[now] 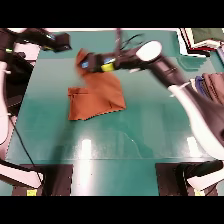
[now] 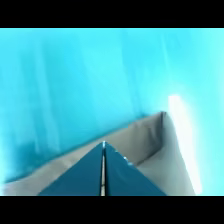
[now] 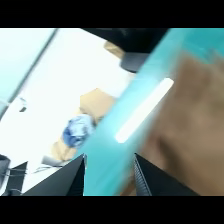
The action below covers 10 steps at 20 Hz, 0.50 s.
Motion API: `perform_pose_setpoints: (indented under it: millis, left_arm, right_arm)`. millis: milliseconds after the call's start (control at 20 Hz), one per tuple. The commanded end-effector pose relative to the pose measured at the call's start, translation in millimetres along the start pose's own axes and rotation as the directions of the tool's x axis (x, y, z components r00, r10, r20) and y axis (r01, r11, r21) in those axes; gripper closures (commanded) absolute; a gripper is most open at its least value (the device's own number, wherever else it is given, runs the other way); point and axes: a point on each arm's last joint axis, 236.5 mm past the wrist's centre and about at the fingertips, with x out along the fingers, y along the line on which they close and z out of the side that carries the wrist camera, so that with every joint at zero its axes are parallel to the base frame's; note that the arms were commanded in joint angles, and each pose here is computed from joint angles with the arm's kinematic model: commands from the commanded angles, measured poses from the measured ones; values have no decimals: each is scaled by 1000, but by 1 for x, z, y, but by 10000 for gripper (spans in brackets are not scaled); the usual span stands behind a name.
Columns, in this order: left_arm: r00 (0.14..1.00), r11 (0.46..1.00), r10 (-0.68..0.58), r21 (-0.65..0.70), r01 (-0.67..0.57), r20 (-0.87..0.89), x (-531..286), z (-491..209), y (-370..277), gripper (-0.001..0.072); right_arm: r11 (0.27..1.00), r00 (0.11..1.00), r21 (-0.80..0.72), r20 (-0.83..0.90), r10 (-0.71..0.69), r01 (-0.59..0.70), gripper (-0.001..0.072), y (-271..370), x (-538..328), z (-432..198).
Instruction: Fold the shirts.
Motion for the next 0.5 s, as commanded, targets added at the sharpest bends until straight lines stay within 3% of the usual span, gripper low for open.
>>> perform_pose_setpoints:
  millis: [0, 150, 300, 450]
  left_arm:
    - [996, 998, 55, -4, -55, 64, -45, 18, 24, 684]
    - [999, 999, 44, 26, -45, 28, -43, 9, 17, 684]
    - [1000, 997, 16, 72, -17, 23, -35, 6, -4, 684]
    - [999, 993, -16, 116, 11, 37, -30, 7, -25, 684]
  right_arm:
    - [999, 999, -2, -11, 34, -34, 354, -5, 43, -16]
    - [997, 987, -44, -146, -67, 61, 359, -63, 6, -27]
    - [976, 954, 33, -224, -201, 213, 389, -144, -58, -40]
    - [886, 884, 181, -290, -366, 426, 388, -231, -136, -70]
